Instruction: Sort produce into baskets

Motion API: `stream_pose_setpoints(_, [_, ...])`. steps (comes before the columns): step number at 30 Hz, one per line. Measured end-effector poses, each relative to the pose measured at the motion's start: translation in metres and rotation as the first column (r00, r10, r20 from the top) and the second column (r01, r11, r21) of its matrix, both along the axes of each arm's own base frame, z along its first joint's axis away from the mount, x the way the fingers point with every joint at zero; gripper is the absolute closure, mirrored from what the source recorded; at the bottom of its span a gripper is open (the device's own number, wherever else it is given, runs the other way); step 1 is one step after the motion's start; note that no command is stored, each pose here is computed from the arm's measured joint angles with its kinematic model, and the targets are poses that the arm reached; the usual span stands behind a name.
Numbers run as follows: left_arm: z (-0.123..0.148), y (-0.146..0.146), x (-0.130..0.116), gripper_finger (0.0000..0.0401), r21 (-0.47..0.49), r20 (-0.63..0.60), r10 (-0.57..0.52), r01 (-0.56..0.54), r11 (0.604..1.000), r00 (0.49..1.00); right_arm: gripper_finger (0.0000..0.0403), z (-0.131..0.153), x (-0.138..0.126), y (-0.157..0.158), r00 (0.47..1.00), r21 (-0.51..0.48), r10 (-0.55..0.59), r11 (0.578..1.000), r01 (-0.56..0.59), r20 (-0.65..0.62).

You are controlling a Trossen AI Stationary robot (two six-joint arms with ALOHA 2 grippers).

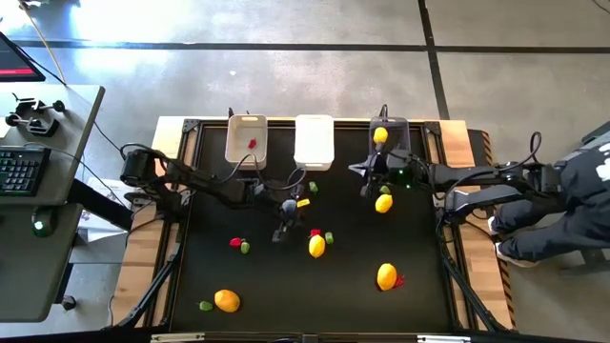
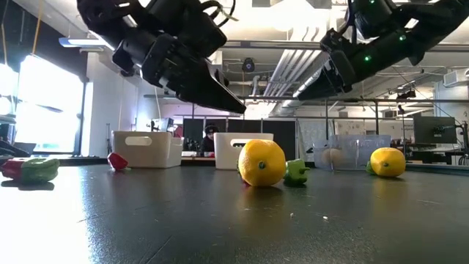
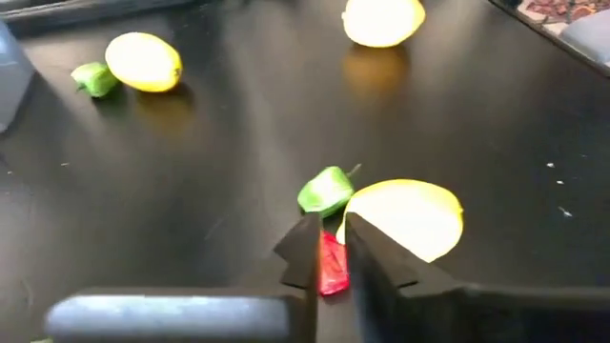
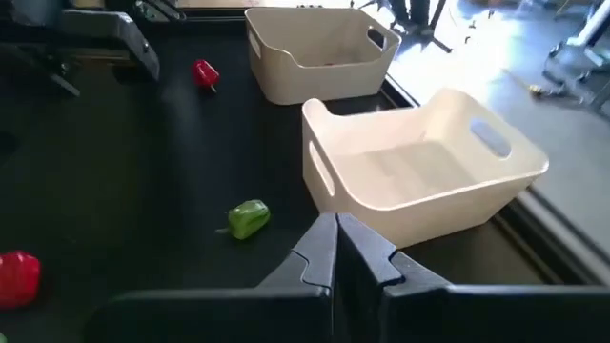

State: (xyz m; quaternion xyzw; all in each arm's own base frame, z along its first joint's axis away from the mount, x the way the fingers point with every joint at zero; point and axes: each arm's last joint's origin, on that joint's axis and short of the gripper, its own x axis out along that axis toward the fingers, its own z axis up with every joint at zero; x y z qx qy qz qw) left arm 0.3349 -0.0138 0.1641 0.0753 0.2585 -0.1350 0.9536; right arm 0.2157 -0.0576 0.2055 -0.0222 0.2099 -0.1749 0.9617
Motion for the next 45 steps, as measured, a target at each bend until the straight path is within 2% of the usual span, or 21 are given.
stream_pose_setpoints(2, [-0.002, 0.003, -0.002, 0.0394, 0.001, 0.066, 0.008, -0.008, 1.0, 0.998, 0.0402, 0.0, 0.0, 0.0, 1.0, 0.033, -0.01, 0.999, 0.009, 0.01])
stream_pose_setpoints(6, [-0.004, 0.011, -0.009, 0.0395, -0.052, 0.181, 0.04, -0.031, 0.998, 0.983, 0.0402, 0.0, 0.0, 0.002, 1.0, 0.069, 0.01, 0.998, -0.011, 0.022])
stream_pose_setpoints(11, [-0.009, 0.012, -0.019, 0.04, -0.094, 0.247, 0.061, -0.039, 0.995, 0.967, 0.0402, -0.002, 0.002, 0.004, 0.998, 0.106, 0.051, 0.993, -0.053, 0.025])
stream_pose_setpoints(15, [-0.013, 0.012, -0.024, 0.04, -0.116, 0.25, 0.071, -0.043, 0.992, 0.966, 0.0393, -0.005, 0.006, 0.017, 0.996, 0.142, 0.089, 0.986, -0.091, 0.021])
stream_pose_setpoints(18, [-0.014, 0.012, -0.025, 0.04, -0.117, 0.247, 0.072, -0.044, 0.992, 0.966, 0.0367, -0.005, 0.008, 0.032, 0.992, 0.156, 0.122, 0.98, -0.125, 0.026])
stream_pose_setpoints(23, [-0.015, 0.012, -0.025, 0.04, -0.116, 0.246, 0.071, -0.044, 0.992, 0.967, 0.03, -0.01, 0.01, 0.066, 0.986, 0.187, 0.166, 0.968, -0.165, 0.012])
stream_pose_setpoints(28, [-0.014, 0.012, -0.025, 0.04, -0.146, 0.241, 0.096, -0.061, 0.987, 0.966, 0.0235, -0.027, 0.014, 0.098, 0.979, 0.179, 0.199, 0.966, -0.187, -0.053])
stream_pose_setpoints(32, [-0.014, 0.011, -0.025, 0.04, -0.147, 0.247, 0.093, -0.057, 0.987, 0.965, 0.0196, -0.04, 0.02, 0.119, 0.966, 0.188, 0.252, 0.953, -0.238, -0.055])
stream_pose_setpoints(38, [-0.014, 0.011, -0.025, 0.04, -0.147, 0.247, 0.093, -0.058, 0.987, 0.965, 0.0168, -0.053, 0.028, 0.136, 0.953, 0.195, 0.302, 0.937, -0.291, -0.029])
stream_pose_setpoints(45, [-0.014, 0.011, -0.025, 0.04, -0.151, 0.244, 0.098, -0.062, 0.987, 0.965, 0.0167, -0.068, 0.033, 0.137, 0.964, 0.207, 0.261, 0.947, -0.244, -0.056])
